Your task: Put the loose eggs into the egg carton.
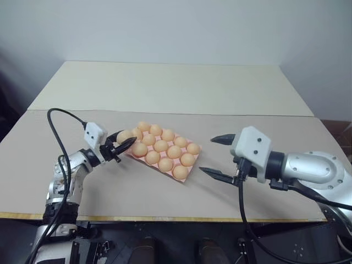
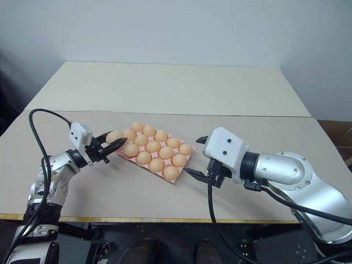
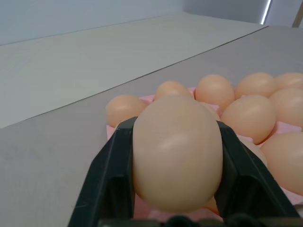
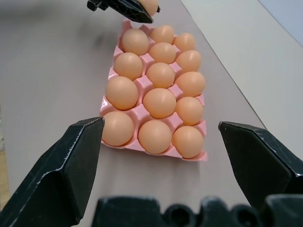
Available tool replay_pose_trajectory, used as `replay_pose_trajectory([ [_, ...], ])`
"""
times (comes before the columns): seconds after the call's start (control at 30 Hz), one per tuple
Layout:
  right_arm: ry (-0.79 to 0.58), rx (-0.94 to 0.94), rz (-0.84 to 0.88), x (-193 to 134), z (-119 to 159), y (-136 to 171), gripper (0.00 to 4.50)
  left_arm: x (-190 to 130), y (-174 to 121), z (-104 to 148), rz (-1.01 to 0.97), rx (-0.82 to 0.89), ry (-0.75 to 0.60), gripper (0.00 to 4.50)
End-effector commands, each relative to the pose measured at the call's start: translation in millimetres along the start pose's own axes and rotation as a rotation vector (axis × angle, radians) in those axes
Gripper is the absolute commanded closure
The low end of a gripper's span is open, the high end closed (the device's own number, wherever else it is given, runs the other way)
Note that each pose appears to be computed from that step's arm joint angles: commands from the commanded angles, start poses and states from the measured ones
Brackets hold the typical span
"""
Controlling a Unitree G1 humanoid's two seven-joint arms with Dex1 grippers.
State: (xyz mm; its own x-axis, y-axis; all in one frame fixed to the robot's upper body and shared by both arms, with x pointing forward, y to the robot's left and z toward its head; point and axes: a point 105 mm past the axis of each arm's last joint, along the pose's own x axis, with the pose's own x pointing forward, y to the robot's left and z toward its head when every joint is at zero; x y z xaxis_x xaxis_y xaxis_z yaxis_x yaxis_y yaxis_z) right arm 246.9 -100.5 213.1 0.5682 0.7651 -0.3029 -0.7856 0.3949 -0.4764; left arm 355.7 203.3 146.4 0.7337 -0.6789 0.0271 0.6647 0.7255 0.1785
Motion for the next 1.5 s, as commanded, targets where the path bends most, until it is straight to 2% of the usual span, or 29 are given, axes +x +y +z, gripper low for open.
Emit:
replay_pose_trajectory([
  [0.03,-0.013,-0.038,-0.033,-5,8,-2,0.0,2,1,13,-0.009,0.053,-0.048,1.27],
  [0.4,-0.008,-0.031,-0.033,-6,5,-4,0.0,-10,-4,25,-0.03,0.083,-0.074,1.27],
  [0.57,-0.005,-0.029,-0.026,-7,5,-4,0.0,-38,-15,60,-0.076,0.142,-0.106,1.27],
  [0.73,0.003,-0.02,-0.021,-13,4,-9,0.0,-66,-45,68,-0.224,0.168,0.025,1.27],
  [0.87,0.015,-0.008,0.044,-33,2,-10,0.0,-88,-59,67,-0.289,0.162,0.111,1.27],
  [1.13,0.066,-0.013,0.171,-65,-6,-6,0.0,-111,-61,75,-0.29,0.188,0.19,1.27],
  [1.5,0.106,-0.008,0.178,-68,-20,-8,0.0,-133,-52,84,-0.236,0.204,0.267,1.27],
])
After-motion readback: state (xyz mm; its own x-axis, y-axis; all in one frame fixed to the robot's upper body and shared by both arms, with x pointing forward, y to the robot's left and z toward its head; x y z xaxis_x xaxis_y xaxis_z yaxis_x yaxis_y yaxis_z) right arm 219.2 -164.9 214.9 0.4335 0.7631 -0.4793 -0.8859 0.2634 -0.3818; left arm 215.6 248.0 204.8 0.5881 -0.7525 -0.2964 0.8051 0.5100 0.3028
